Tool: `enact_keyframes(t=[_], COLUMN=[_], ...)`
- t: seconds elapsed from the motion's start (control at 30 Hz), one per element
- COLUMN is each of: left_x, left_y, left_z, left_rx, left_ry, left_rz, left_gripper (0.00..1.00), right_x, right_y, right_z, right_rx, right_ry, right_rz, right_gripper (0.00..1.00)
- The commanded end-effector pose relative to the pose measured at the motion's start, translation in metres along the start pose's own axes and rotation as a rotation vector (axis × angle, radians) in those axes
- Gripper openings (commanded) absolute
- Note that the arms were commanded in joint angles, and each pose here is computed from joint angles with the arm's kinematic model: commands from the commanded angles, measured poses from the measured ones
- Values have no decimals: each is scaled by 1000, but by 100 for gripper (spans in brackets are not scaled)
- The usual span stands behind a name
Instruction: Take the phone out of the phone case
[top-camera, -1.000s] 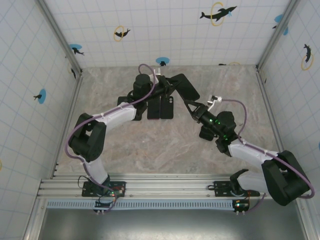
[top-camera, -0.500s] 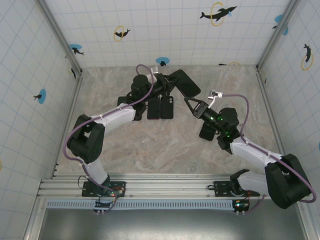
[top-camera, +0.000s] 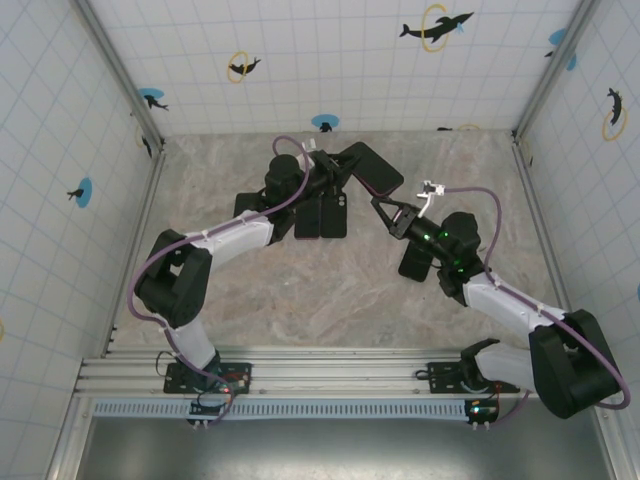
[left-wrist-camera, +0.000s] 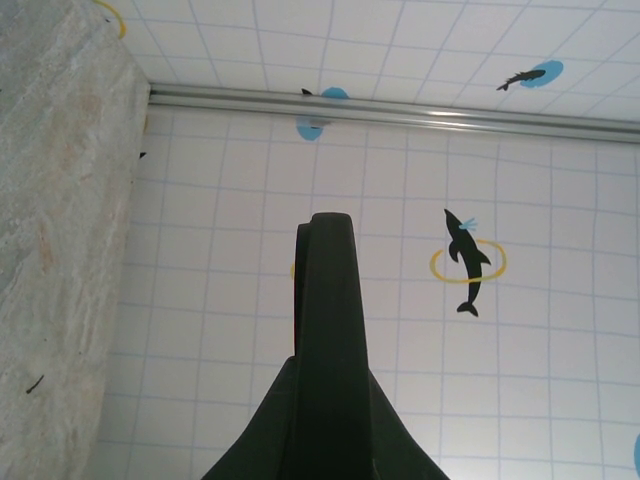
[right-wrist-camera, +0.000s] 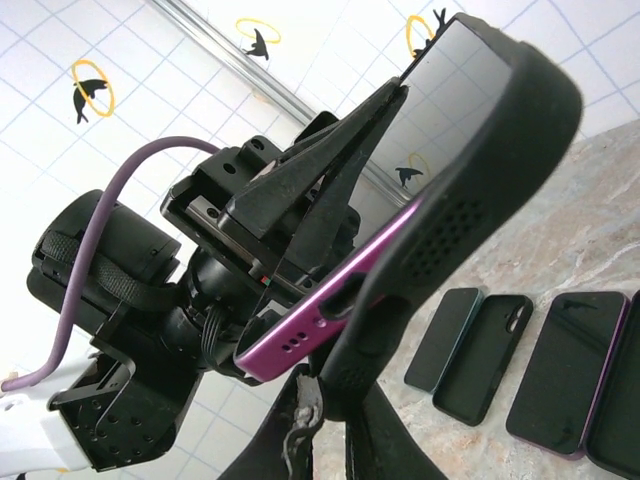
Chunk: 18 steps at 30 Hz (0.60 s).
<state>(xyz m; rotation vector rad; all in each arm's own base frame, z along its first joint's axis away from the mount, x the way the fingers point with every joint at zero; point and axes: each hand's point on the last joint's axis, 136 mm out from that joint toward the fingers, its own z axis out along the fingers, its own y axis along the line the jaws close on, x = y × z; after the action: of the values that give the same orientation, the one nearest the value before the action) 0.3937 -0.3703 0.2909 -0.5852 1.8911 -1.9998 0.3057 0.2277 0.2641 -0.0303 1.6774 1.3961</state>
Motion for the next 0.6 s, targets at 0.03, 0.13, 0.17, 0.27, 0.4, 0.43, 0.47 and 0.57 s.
enact_keyframes(t=[0.03,0.13,0.17,0.27,0.4,0.43,0.47,0.57], left_x=[60,59,58,52,36,33,31,28], left_y=[-85,-78,-75,-66,-57,-57,-58,-62], left_z=[-19,-19,-19,-20,-22,-23,-25,-30], left_rx=[197,168,156,102,13,0,-2,7], left_ry=[191,191,190,187,179,179,188,222], left_rz=[74,103,120,193,315,347,386,513], left_gripper=[3,3,3,2,0,1,1,1], right_x=[-6,-9,-8,-10,-4,-5,-5,-3], right_y=[-39,-36,-32,-29,-32,-31,-29,-28], right_z=[-3,-4,-4,-8,-16,-19,-22,-30], right_rx=[157,145,119,103,104,91,72,39], right_ry=[-20,-22,3,37,141,157,173,230], right_rz=[37,25,19,-16,-131,-146,-160,-224], right_gripper=[11,14,16,25,37,39,42,49])
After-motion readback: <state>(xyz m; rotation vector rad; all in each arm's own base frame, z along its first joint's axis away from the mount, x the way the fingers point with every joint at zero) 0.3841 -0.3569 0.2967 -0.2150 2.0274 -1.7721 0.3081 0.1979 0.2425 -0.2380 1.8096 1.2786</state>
